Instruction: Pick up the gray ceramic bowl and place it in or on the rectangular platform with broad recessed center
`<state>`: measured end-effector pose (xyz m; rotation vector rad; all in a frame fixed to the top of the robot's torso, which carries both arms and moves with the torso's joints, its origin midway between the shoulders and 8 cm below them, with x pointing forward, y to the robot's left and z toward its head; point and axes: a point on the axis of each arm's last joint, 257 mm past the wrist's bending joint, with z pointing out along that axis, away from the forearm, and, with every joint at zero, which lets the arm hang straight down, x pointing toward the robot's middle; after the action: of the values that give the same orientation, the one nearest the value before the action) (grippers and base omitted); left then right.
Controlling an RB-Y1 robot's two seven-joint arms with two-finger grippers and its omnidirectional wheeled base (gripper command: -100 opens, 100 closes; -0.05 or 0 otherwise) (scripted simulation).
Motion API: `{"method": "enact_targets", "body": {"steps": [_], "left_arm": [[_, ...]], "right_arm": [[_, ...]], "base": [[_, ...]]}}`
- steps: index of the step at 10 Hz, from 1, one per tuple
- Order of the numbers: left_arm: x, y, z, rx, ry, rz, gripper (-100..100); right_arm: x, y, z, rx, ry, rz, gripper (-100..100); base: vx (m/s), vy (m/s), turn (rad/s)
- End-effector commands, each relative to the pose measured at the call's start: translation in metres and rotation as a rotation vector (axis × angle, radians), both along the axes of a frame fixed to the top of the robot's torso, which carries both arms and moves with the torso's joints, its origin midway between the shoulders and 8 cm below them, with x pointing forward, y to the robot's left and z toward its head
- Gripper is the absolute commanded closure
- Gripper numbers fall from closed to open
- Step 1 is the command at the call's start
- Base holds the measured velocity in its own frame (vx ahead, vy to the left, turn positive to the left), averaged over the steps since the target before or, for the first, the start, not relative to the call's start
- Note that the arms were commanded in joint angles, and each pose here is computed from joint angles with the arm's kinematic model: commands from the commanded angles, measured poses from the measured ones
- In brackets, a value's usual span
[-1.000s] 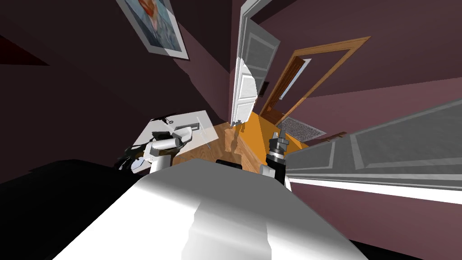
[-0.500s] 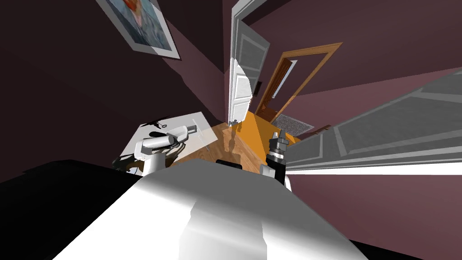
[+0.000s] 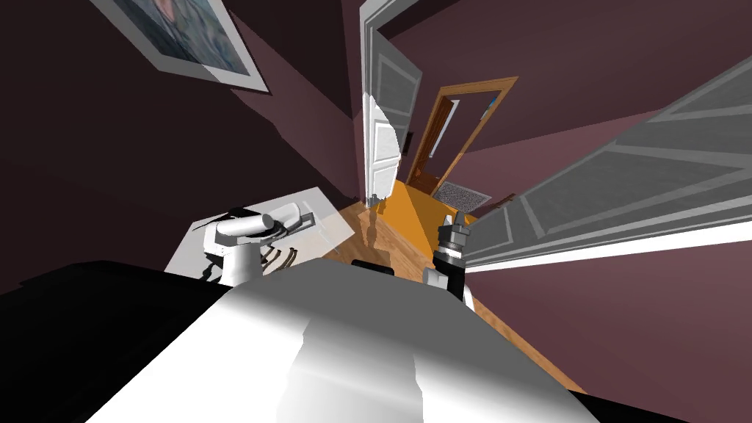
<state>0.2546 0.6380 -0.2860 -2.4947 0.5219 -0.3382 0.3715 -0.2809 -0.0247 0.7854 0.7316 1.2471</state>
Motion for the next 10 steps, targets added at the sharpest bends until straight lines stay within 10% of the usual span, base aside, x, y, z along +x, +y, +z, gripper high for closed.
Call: {"method": "enact_targets", "body": {"steps": [1,3,4,8,9,10], "left_arm": [[-0.0030,0.0051,0.0057,-0.031,-0.004,0.019,100],[-0.0021,0.0061,0.0060,-0.034,-0.005,0.021,100],[-0.0016,0.0063,0.0070,-0.035,-0.007,0.022,-100],[-0.0015,0.0064,0.0070,-0.035,-0.007,0.021,-100],[-0.0015,0.0064,0.0070,-0.035,-0.007,0.021,0],[-0.0059,0.0044,0.0106,-0.042,0.003,0.024,-100]], "right_arm": [[0.0000,0.0000,0.0000,0.000,0.000,0.000,0],[0.0000,0.0000,0.0000,0.000,0.000,0.000,0],[0.0000,0.0000,0.0000,0.000,0.000,0.000,0],[0.0000,0.0001,0.0000,0.001,0.000,0.000,0],[0.0000,0.0001,0.0000,0.001,0.000,0.000,0],[0.0000,0.0001,0.0000,0.001,0.000,0.000,0]], "base": [[0.067,0.235,-0.255],[0.024,0.152,-0.152],[0.006,0.021,0.004],[0.001,0.002,0.000],[0.000,0.000,0.000],[0.023,0.010,-0.038]]}}
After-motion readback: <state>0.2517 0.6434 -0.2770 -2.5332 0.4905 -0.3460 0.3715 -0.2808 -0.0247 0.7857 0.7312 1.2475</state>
